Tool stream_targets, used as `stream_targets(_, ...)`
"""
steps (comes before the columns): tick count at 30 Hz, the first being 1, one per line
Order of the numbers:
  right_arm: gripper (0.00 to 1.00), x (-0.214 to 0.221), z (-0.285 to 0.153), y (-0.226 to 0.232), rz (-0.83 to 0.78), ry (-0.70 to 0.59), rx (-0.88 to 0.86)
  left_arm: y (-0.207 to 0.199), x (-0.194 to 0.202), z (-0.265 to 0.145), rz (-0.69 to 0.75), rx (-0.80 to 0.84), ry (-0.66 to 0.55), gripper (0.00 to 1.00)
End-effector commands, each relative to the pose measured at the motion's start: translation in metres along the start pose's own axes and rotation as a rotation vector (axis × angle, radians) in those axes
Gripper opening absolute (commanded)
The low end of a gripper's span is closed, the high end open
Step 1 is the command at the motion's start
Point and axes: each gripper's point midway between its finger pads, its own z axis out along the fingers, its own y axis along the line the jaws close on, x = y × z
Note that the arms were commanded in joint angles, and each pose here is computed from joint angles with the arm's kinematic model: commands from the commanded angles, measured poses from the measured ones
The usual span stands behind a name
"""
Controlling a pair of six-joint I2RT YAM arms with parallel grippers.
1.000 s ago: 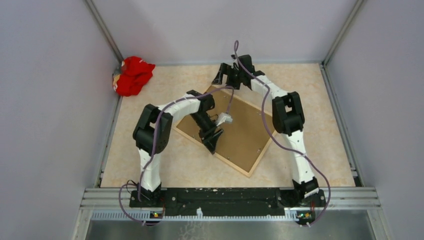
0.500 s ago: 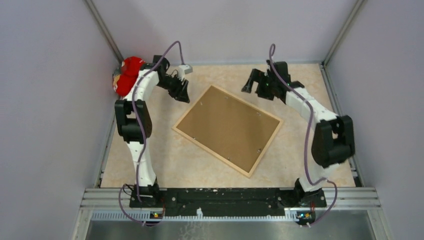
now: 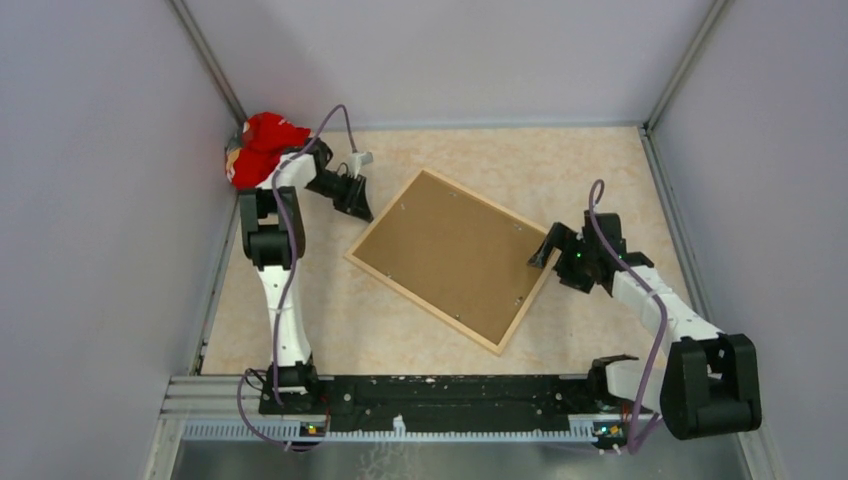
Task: Put the photo into the frame
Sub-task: Adjust the photo frame at the center of the board.
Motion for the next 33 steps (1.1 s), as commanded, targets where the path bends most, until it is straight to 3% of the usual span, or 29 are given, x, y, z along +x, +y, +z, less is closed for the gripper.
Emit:
stream_targets(1,0.99,0.008,0.008,0.007,0.046,0.020,-0.064,-0.019,0.008,0.004,0.005,0.080,-0.006,0.26)
stream_targets(5,0.99,0.002,0.020,0.010,0.050,0.025,-0.069,-0.034,0.029,0.009,0.009,0.117,0.037,0.22)
stream_targets(14,0.99,-0.055,0.029,0.008,-0.005,-0.026,-0.004,-0.091,0.088,0.017,0.078,0.221,0.187,0.25)
stream_targets(19,0.99,-0.091,0.007,-0.006,-0.062,-0.160,0.132,-0.094,0.084,0.006,0.093,0.204,0.193,0.34)
stream_targets(21,0.99,-0.101,0.000,-0.001,-0.067,-0.194,0.127,-0.087,0.069,0.000,0.087,0.174,0.161,0.44)
stream_targets(27,0.95,-0.091,0.023,0.076,-0.148,-0.141,-0.123,-0.084,0.017,-0.002,0.050,0.193,0.041,0.47)
stream_targets(33,0.79,-0.047,0.059,0.195,-0.323,0.010,-0.431,-0.077,0.020,0.025,-0.004,0.211,0.080,0.42)
